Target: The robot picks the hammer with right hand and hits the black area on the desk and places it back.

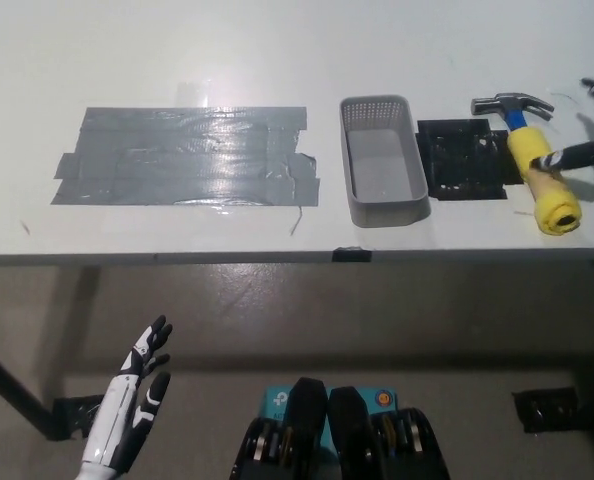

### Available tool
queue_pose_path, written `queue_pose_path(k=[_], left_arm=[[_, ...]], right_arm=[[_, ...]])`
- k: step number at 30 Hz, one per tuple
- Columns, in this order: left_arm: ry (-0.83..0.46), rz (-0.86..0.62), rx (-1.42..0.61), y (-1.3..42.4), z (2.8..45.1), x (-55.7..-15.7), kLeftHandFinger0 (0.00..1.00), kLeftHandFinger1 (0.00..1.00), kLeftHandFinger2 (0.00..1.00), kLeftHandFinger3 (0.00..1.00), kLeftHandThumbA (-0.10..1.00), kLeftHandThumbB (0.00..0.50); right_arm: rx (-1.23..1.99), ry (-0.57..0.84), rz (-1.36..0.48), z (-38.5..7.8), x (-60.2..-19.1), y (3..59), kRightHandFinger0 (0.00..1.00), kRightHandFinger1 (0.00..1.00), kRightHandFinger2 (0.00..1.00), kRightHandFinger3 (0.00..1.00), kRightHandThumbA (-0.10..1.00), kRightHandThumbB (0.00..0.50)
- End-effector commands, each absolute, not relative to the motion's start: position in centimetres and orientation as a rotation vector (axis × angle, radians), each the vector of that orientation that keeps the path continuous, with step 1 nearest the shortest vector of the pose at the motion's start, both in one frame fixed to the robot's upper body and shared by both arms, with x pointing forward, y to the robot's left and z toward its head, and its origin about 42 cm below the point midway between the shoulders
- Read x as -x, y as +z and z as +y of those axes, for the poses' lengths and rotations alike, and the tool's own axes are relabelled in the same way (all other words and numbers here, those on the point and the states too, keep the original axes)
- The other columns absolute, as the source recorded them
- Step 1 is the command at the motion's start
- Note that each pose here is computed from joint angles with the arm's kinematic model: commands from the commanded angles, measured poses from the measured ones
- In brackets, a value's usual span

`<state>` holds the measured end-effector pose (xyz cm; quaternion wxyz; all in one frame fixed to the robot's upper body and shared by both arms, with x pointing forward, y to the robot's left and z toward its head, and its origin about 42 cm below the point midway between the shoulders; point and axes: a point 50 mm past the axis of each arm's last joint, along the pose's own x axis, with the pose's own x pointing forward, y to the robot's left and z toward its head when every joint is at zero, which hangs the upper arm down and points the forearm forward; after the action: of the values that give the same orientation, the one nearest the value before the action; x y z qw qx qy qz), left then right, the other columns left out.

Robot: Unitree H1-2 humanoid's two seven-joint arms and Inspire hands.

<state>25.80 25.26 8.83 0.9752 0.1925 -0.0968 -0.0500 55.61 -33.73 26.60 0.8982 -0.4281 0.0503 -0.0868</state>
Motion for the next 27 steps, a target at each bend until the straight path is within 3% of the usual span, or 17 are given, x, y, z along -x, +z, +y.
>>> queue_pose_path(k=[1, 8, 10, 15, 16, 20, 21, 27], left_arm=[[-0.100, -0.260, -0.395, 10.1, 25.4, -25.9, 0.93, 1.00, 1.00, 1.00, 1.00, 0.139], [-0.097, -0.275, -0.404, 10.6, 25.5, -26.7, 0.96, 1.00, 1.00, 1.00, 1.00, 0.138], [-0.092, -0.283, -0.401, 11.0, 25.5, -27.3, 0.97, 1.00, 1.00, 1.00, 1.00, 0.141], [-0.109, -0.317, -0.411, 12.1, 24.8, -29.3, 1.00, 1.00, 1.00, 1.00, 1.00, 0.152], [-0.110, -0.324, -0.412, 12.2, 24.7, -29.6, 1.00, 1.00, 1.00, 1.00, 1.00, 0.153], [-0.115, -0.345, -0.411, 13.0, 24.3, -30.8, 1.00, 1.00, 1.00, 1.00, 1.00, 0.174], [-0.114, -0.359, -0.419, 13.3, 24.3, -31.3, 1.00, 1.00, 1.00, 1.00, 1.00, 0.177], [-0.121, -0.375, -0.426, 13.5, 23.6, -32.4, 1.00, 1.00, 1.00, 1.00, 1.00, 0.148]], right_arm=[[1.325, -0.879, -0.798, -36.7, -51.6, 47.4, 1.00, 1.00, 1.00, 1.00, 1.00, 0.271], [1.176, -0.861, -1.088, -31.5, -46.3, 51.2, 1.00, 1.00, 1.00, 1.00, 1.00, 0.258], [1.047, -0.807, -1.228, -28.7, -43.0, 51.2, 1.00, 1.00, 1.00, 1.00, 1.00, 0.260], [0.890, -0.654, -1.363, -24.9, -36.6, 49.0, 1.00, 1.00, 1.00, 1.00, 1.00, 0.269], [0.869, -0.598, -1.407, -24.3, -35.5, 48.0, 1.00, 1.00, 1.00, 1.00, 1.00, 0.242], [0.885, -0.472, -1.400, -21.8, -31.5, 43.5, 1.00, 1.00, 1.00, 1.00, 1.00, 0.254], [0.841, -0.394, -1.374, -20.9, -30.3, 41.7, 1.00, 1.00, 1.00, 1.00, 1.00, 0.278], [0.775, -0.228, -1.247, -19.8, -27.6, 34.5, 1.00, 1.00, 1.00, 1.00, 1.00, 0.207]])
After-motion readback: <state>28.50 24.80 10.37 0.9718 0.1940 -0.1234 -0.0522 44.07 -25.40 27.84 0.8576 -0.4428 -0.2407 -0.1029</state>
